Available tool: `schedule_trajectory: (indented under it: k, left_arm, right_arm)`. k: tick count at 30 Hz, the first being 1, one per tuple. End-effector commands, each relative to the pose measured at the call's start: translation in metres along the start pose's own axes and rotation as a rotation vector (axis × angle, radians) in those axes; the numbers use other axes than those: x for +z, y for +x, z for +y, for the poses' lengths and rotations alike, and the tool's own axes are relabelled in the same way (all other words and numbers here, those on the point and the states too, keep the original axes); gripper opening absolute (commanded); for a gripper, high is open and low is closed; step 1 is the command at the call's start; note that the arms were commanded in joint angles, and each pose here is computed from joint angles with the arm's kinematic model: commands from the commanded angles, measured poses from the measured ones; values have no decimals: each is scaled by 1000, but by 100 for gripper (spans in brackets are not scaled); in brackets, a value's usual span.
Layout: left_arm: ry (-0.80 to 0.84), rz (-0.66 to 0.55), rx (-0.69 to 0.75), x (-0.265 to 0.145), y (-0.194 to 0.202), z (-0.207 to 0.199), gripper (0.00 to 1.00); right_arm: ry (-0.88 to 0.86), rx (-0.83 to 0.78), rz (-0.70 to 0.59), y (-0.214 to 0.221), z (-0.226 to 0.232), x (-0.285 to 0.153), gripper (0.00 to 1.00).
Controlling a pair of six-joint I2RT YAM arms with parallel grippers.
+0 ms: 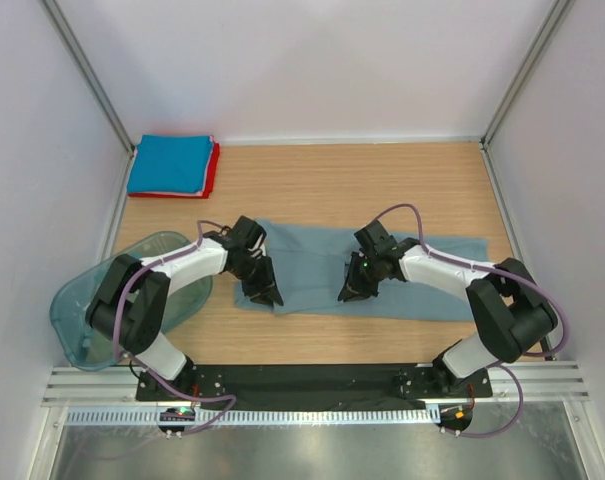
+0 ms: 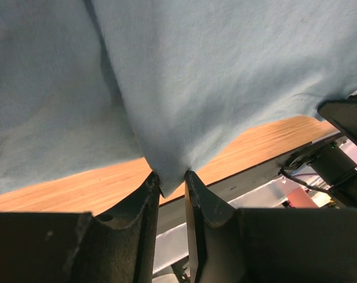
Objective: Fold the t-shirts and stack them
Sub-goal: Fold the tshirt
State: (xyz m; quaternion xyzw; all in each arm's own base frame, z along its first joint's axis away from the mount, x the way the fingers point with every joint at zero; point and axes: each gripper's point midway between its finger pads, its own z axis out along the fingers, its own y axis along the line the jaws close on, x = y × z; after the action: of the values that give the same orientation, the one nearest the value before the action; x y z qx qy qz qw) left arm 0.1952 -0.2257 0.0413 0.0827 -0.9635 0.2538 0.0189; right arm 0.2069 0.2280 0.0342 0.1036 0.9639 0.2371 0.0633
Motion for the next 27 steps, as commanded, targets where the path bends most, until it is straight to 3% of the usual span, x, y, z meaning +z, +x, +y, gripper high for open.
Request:
schedule_trajectory:
  k: [1, 6, 12, 27]
  left_arm:
    - [41, 22, -40, -14, 6, -16, 24]
    - [-7, 52, -87, -13, 7, -13, 19]
    - [-83, 83, -105, -14, 0, -9, 2]
    - [-109, 134, -184, -10, -1, 5, 0]
  right_arm:
    - [-53, -14, -41, -9, 20, -15, 11]
    - [-41, -11, -32, -10, 22, -15, 3]
    - [-47, -10, -38, -14, 29, -23, 1]
    - [81, 6, -8, -9, 5, -19, 1]
